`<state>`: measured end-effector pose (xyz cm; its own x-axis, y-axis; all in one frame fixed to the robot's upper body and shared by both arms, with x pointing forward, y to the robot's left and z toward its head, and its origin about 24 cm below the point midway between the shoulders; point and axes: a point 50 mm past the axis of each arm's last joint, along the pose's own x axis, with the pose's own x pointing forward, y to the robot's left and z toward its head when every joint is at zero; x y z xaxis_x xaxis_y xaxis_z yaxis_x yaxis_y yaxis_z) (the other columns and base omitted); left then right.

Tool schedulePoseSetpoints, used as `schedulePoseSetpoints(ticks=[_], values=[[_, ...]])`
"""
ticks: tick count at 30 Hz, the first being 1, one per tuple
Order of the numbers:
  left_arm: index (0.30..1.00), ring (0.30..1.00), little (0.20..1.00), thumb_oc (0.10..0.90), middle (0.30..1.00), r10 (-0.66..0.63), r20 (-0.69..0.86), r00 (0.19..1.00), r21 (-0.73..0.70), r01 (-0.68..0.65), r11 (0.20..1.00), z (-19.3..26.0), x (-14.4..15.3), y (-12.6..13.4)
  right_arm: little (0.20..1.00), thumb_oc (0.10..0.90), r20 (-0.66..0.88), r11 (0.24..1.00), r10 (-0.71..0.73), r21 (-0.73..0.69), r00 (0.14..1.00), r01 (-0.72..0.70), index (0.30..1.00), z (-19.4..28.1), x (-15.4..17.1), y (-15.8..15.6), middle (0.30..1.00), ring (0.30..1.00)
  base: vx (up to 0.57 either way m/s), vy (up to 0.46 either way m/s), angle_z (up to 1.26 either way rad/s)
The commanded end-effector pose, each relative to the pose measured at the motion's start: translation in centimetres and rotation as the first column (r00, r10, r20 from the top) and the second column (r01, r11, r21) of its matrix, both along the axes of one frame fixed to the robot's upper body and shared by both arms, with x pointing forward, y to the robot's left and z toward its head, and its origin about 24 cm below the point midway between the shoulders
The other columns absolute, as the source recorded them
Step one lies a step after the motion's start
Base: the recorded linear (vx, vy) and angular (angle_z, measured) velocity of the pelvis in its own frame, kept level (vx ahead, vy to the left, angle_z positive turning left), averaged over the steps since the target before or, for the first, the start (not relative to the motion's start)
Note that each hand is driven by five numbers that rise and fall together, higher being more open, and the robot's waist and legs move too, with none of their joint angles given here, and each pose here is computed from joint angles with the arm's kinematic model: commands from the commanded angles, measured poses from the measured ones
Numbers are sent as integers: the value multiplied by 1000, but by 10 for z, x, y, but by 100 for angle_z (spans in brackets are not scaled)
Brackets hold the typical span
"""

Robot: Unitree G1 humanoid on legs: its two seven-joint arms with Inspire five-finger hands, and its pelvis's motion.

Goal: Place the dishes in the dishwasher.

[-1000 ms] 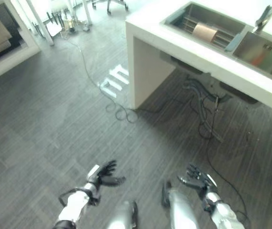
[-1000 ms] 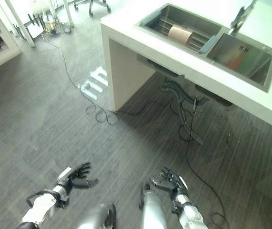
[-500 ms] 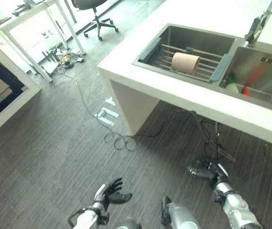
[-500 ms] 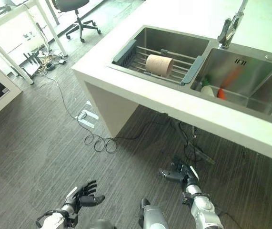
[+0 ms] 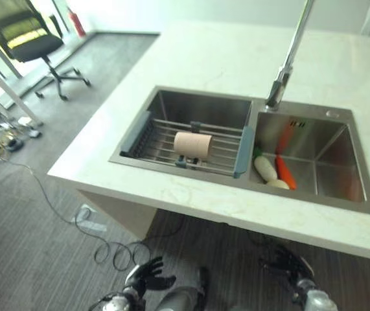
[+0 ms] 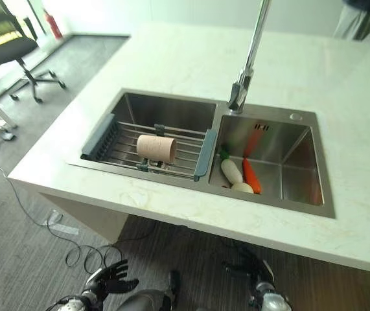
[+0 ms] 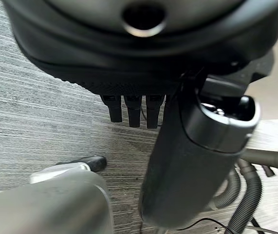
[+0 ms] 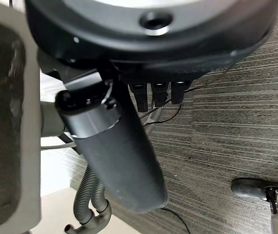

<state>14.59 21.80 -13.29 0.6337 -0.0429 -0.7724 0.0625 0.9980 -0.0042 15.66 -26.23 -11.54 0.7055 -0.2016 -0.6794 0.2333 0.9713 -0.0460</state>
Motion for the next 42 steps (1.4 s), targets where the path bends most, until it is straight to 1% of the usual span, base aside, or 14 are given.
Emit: schedulePoseSetpoints(ticks=[1, 6, 13, 19, 22, 25, 26, 28, 29, 31, 35, 38, 41, 42], values=[[900, 900, 900, 800, 900, -14, 38, 999, 30, 13, 999, 4, -1, 9, 900, 800, 93, 1000, -7, -18, 996, 9, 900, 13, 20, -12, 900, 900, 96, 157, 30], [900, 900, 900, 800, 900, -10, 2, 1000, 36, 10, 999, 0, -3, 9, 900, 800, 54, 998, -58, -1, 997, 58, 900, 5, 10, -12, 900, 900, 24, 97, -2], [900, 900, 900, 800, 900, 7, -41, 999, 50, -5, 999, -5, -5, 11, 900, 800, 31, 997, -79, 3, 996, 79, 900, 1, 4, -12, 900, 900, -17, 98, -21], [900, 900, 900, 800, 900, 79, -49, 996, 46, -77, 996, -6, -7, 14, 900, 800, -3, 998, -65, 20, 998, 65, 900, -2, 5, -11, 900, 900, 23, -15, -31], [900, 900, 900, 800, 900, 175, -19, 984, 30, -175, 984, -6, -9, 18, 900, 800, -47, 997, -66, 34, 997, 67, 900, -8, -3, -11, 900, 900, 129, -111, -34], [900, 900, 900, 800, 900, 271, -25, 962, -6, -271, 963, -7, -9, 18, 900, 800, -104, 988, -130, 75, 986, 138, 900, -16, -19, -11, 900, 900, 163, -190, -1], [900, 900, 900, 800, 900, 333, -30, 942, -18, -334, 942, -9, -12, 16, 900, 800, -139, 985, -145, 78, 980, 156, 900, -19, -26, -12, 900, 900, 197, -159, 18], [900, 900, 900, 800, 900, 364, -31, 931, -33, -365, 931, -10, -14, 13, 900, 800, -155, 987, -143, 57, 978, 153, 900, -19, -29, -15, 900, 900, 154, -94, 12], [900, 900, 900, 800, 900, 364, -39, 931, -38, -365, 930, -11, -14, 9, 900, 800, -168, 988, -147, 25, 975, 153, 900, -19, -30, -18, 900, 900, 90, 7, 17], [900, 900, 900, 800, 900, 381, -67, 922, -41, -384, 922, -15, -23, 8, 900, 800, -187, 979, -194, 28, 963, 203, 900, -19, -34, -25, 900, 900, 137, 265, 17], [900, 900, 900, 800, 900, 431, -140, 891, -22, -438, 899, -19, -29, 10, 900, 800, -181, 977, -206, 23, 962, 214, 900, -18, -33, -26, 900, 900, 64, 266, 8], [900, 900, 900, 800, 900, 483, -180, 857, 2, -491, 871, -25, -43, 9, 900, 800, -180, 971, -224, 48, 958, 236, 900, -19, -37, -25, 900, 900, 102, 198, 0], [900, 900, 900, 800, 900, 594, -188, 782, 33, -600, 800, -26, -58, 21, 900, 800, -177, 983, -169, 37, 970, 179, 900, -21, -36, -21, 900, 900, 104, 122, -8], [900, 900, 900, 800, 900, 636, -178, 751, 48, -639, 768, -25, -64, 30, 900, 800, -170, 984, -164, 37, 972, 173, 900, -20, -36, -20, 900, 900, 110, 89, -21]])
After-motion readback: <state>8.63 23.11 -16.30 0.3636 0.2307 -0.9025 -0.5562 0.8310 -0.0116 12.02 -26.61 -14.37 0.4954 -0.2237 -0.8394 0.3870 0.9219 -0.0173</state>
